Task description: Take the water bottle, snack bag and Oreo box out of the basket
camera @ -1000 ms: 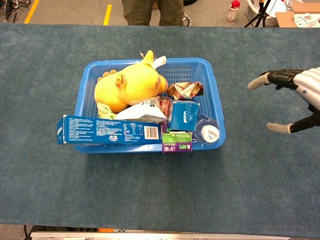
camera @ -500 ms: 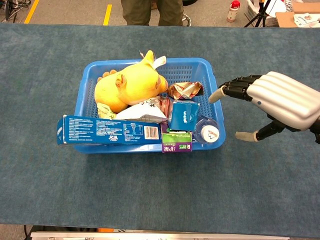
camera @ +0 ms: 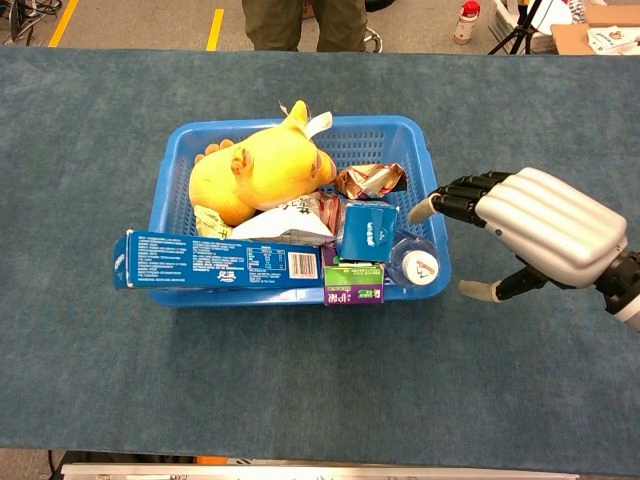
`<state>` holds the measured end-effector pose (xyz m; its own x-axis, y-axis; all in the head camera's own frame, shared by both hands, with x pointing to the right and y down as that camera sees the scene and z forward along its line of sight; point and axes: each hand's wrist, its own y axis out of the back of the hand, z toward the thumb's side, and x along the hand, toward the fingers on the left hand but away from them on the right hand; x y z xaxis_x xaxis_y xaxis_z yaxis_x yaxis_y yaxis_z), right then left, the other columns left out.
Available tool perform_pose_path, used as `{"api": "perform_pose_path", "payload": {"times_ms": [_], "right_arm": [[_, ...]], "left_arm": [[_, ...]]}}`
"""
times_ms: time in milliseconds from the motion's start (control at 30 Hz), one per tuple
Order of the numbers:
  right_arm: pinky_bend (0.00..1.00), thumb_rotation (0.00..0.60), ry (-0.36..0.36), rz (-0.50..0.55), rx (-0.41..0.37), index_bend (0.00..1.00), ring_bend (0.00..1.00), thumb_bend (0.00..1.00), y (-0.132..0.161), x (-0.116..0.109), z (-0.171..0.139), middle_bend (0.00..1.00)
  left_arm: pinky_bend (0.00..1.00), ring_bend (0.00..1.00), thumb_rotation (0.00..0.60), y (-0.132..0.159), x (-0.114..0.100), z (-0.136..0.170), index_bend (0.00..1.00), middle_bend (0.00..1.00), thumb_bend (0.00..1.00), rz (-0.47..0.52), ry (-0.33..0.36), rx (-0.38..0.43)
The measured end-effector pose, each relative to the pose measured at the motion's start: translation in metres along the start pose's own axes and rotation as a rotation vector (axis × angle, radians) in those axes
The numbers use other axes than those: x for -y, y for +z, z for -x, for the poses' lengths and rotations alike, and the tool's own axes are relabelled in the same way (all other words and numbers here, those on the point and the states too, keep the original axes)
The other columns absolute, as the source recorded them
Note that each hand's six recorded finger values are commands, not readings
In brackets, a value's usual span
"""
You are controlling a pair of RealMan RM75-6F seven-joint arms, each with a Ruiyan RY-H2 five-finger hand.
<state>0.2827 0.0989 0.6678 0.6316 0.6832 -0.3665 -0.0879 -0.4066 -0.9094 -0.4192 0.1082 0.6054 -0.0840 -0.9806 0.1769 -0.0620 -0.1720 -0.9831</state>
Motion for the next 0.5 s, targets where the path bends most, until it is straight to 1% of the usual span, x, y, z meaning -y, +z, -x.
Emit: {"api": "perform_pose_path", "payload": {"times_ms": [300,433,500], "right_arm": [[0.34,0.600,0.000,0.007,0.000,0.28,0.29,0.12,0.004,0.012,0.006,0.35],[0.34,0.600,-0.012,0.020,-0.002,0.28,0.31,0.12,0.007,0.014,0.009,0.36],[0.34,0.600,-0.022,0.030,-0.006,0.30,0.32,0.12,0.009,0.013,0.011,0.37]], "left_arm": [[0.44,0.39,0.600,0.001,-0.001,0.001,0.42,0.41,0.45,0.002,0.002,0.003],[0.44,0.39,0.600,0.001,-0.002,0.001,0.42,0.41,0.45,0.005,0.003,0.005],[0.44,0.39,0.600,0.001,-0.002,0.001,0.42,0.41,0.45,0.005,0.003,0.005]]}}
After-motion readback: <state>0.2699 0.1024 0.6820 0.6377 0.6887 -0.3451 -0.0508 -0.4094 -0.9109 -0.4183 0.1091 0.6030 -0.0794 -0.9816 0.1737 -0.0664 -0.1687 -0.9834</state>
